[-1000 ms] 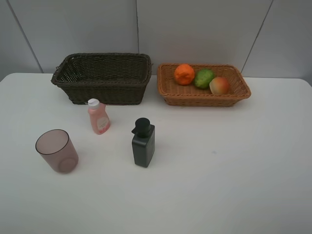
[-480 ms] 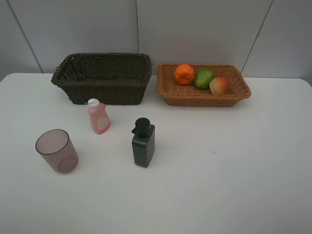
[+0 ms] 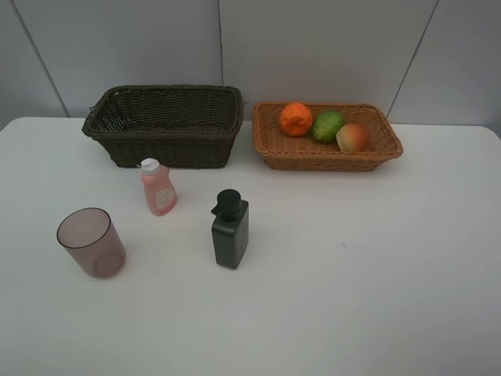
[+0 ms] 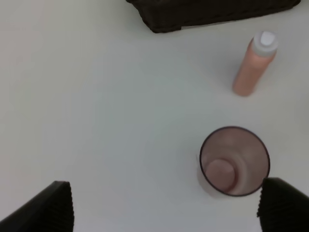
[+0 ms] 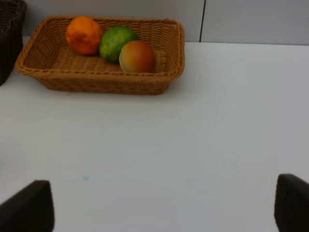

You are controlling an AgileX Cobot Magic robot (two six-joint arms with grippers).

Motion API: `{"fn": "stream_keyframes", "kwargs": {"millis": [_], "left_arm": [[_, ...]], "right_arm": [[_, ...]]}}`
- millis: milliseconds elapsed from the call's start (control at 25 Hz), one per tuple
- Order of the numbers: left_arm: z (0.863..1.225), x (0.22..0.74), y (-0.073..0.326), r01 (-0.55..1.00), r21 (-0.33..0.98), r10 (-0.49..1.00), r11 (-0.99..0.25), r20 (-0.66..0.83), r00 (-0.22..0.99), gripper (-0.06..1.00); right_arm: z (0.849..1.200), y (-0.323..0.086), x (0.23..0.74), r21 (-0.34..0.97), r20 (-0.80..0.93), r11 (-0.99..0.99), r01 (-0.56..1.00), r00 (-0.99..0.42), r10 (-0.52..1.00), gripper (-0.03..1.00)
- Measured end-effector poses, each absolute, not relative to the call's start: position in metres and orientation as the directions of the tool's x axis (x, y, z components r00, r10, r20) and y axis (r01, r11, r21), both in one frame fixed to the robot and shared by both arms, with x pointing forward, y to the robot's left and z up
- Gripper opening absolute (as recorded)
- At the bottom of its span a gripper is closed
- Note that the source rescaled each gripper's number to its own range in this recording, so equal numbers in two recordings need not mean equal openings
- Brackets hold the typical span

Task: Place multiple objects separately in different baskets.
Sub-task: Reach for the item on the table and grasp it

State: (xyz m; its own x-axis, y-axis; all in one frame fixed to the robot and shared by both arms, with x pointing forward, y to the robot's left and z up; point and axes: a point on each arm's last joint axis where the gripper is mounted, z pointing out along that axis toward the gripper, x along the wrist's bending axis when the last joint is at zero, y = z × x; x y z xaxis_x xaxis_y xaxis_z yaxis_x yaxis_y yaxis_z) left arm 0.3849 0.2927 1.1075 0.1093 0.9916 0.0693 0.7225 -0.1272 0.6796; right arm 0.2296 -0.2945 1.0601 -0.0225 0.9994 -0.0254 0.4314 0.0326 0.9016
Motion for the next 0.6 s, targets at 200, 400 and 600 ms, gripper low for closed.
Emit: {"fn": "stream_keyframes", "kwargs": {"millis": [200, 400, 600], "left_arm": [[1.101, 0.453, 0.262, 0.783, 0.569, 0.965, -0.25, 0.079, 0.251, 0.98], [1.08, 0.508, 0.221, 0.792, 0.48, 0.921, -0.378, 0.109, 0.374, 0.98], [1.054, 0.549, 0.181, 0.789, 0.415, 0.886, -0.452, 0.105, 0.452, 0.98]], "right_arm": [[1.06, -0.294, 0.23, 0.902, -0.025, 0.033, 0.431, -0.022, 0.999, 1.0], [1.06, -0.294, 0.23, 0.902, -0.025, 0.033, 0.431, -0.022, 0.999, 1.0], [1.06, -0.294, 0.23, 0.902, -0.025, 0.033, 0.431, -0.022, 0.999, 1.0]]}}
